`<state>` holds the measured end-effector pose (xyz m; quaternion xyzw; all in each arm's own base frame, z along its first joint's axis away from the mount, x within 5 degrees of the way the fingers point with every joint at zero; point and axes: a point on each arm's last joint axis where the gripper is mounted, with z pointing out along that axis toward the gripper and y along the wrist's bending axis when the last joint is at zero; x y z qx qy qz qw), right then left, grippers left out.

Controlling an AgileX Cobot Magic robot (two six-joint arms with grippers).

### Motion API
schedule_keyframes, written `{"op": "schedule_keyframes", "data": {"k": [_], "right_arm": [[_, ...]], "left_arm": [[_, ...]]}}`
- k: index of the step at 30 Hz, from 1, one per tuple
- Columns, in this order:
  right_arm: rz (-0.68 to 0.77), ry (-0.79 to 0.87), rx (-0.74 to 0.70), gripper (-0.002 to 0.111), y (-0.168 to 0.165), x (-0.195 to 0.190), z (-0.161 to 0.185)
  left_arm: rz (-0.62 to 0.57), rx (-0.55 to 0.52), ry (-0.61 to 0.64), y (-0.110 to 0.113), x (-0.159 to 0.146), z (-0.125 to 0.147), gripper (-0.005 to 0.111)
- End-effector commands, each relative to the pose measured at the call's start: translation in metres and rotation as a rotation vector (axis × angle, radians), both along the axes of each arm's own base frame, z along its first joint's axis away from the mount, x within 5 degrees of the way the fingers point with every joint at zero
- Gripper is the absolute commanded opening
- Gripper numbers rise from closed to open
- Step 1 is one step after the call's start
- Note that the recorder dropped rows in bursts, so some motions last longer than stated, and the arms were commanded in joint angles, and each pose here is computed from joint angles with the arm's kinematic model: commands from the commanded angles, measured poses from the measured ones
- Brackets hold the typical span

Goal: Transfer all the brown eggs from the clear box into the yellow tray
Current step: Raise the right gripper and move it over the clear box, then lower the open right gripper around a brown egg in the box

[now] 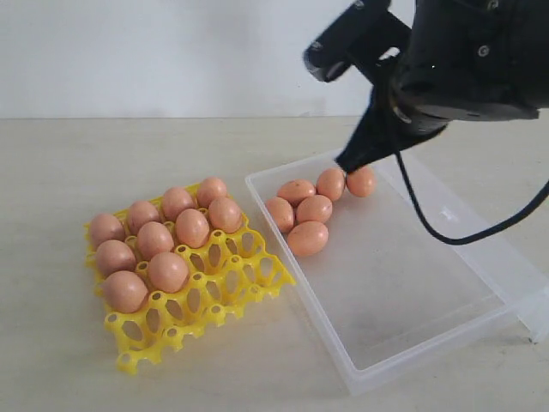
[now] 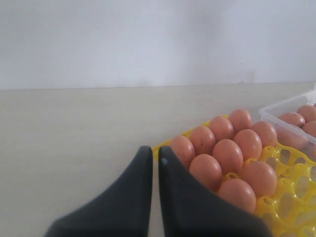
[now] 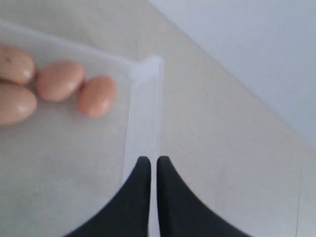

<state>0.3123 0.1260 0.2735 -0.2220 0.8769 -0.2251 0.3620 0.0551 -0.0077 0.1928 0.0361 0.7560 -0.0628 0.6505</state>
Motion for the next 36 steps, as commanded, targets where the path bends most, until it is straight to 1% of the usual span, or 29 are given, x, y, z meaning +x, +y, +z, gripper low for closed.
{"op": "schedule_keyframes", "data": {"k": [1, 2, 4, 5, 7, 8, 9, 14, 16, 18, 19, 21, 22, 23, 24, 25, 27, 29, 31, 33, 34, 36], "right_arm": [[-0.145, 0.228, 0.082, 0.000, -0.041, 0.007, -0.018], [-0.160, 0.282, 0.136, 0.000, -0.051, 0.010, -0.019], [-0.110, 0.459, 0.266, 0.000, -0.060, 0.013, -0.023], [-0.064, 0.535, 0.338, 0.000, -0.060, 0.014, -0.021], [0.063, 0.704, 0.430, 0.000, -0.061, 0.016, -0.016], [0.126, 0.764, 0.439, 0.000, -0.060, 0.017, -0.015], [0.193, 0.785, 0.442, 0.000, -0.059, 0.021, -0.012], [0.488, 0.727, 0.301, 0.000, -0.056, 0.036, -0.006], [0.606, 0.638, 0.226, 0.000, -0.055, 0.044, -0.005], [0.716, 0.613, 0.160, 0.004, -0.054, 0.045, -0.004], [0.769, 0.606, 0.135, 0.009, -0.053, 0.045, -0.004], [0.845, 0.592, 0.108, 0.023, -0.051, 0.045, -0.003], [0.904, 0.575, 0.084, 0.041, -0.050, 0.047, -0.005], [0.919, 0.571, 0.076, 0.047, -0.049, 0.048, -0.008], [0.929, 0.568, 0.082, 0.057, -0.048, 0.053, -0.015], [0.930, 0.569, 0.084, 0.059, -0.047, 0.055, -0.018], [0.957, 0.588, 0.112, 0.059, -0.044, 0.060, -0.033], [1.041, 0.585, 0.120, 0.059, -0.039, 0.065, -0.046], [1.208, 0.525, 0.127, 0.059, -0.030, 0.069, -0.057], [1.229, 0.442, 0.179, 0.059, -0.023, 0.078, -0.067], [1.222, 0.428, 0.198, 0.059, -0.020, 0.082, -0.074], [1.215, 0.428, 0.189, 0.059, -0.017, 0.087, -0.089]], "left_arm": [[0.002, -0.004, -0.007, 0.000, 0.000, 0.000, 0.004], [0.002, -0.004, -0.007, 0.000, 0.000, 0.000, 0.004], [0.002, -0.004, -0.007, 0.000, 0.000, 0.000, 0.004], [0.002, -0.004, -0.007, 0.000, 0.000, 0.000, 0.004], [0.002, -0.004, -0.007, 0.000, 0.000, 0.000, 0.004], [0.002, -0.004, -0.007, 0.000, 0.000, 0.000, 0.004], [0.002, -0.004, -0.007, 0.000, 0.000, 0.000, 0.004], [0.002, -0.004, -0.007, 0.000, 0.000, 0.000, 0.004], [0.002, -0.004, -0.007, 0.000, 0.000, 0.000, 0.004], [0.002, -0.004, -0.007, 0.000, 0.000, 0.000, 0.004], [0.002, -0.004, -0.007, 0.000, 0.000, 0.000, 0.004], [0.002, -0.004, -0.007, 0.000, 0.000, 0.000, 0.004], [0.002, -0.004, -0.007, 0.000, 0.000, 0.000, 0.004], [0.002, -0.004, -0.007, 0.000, 0.000, 0.000, 0.004], [0.002, -0.004, -0.007, 0.000, 0.000, 0.000, 0.004], [0.002, -0.004, -0.007, 0.000, 0.000, 0.000, 0.004], [0.002, -0.004, -0.007, 0.000, 0.000, 0.000, 0.004], [0.002, -0.004, -0.007, 0.000, 0.000, 0.000, 0.004], [0.002, -0.004, -0.007, 0.000, 0.000, 0.000, 0.004], [0.002, -0.004, -0.007, 0.000, 0.000, 0.000, 0.004], [0.002, -0.004, -0.007, 0.000, 0.000, 0.000, 0.004], [0.002, -0.004, -0.007, 0.000, 0.000, 0.000, 0.004]]}}
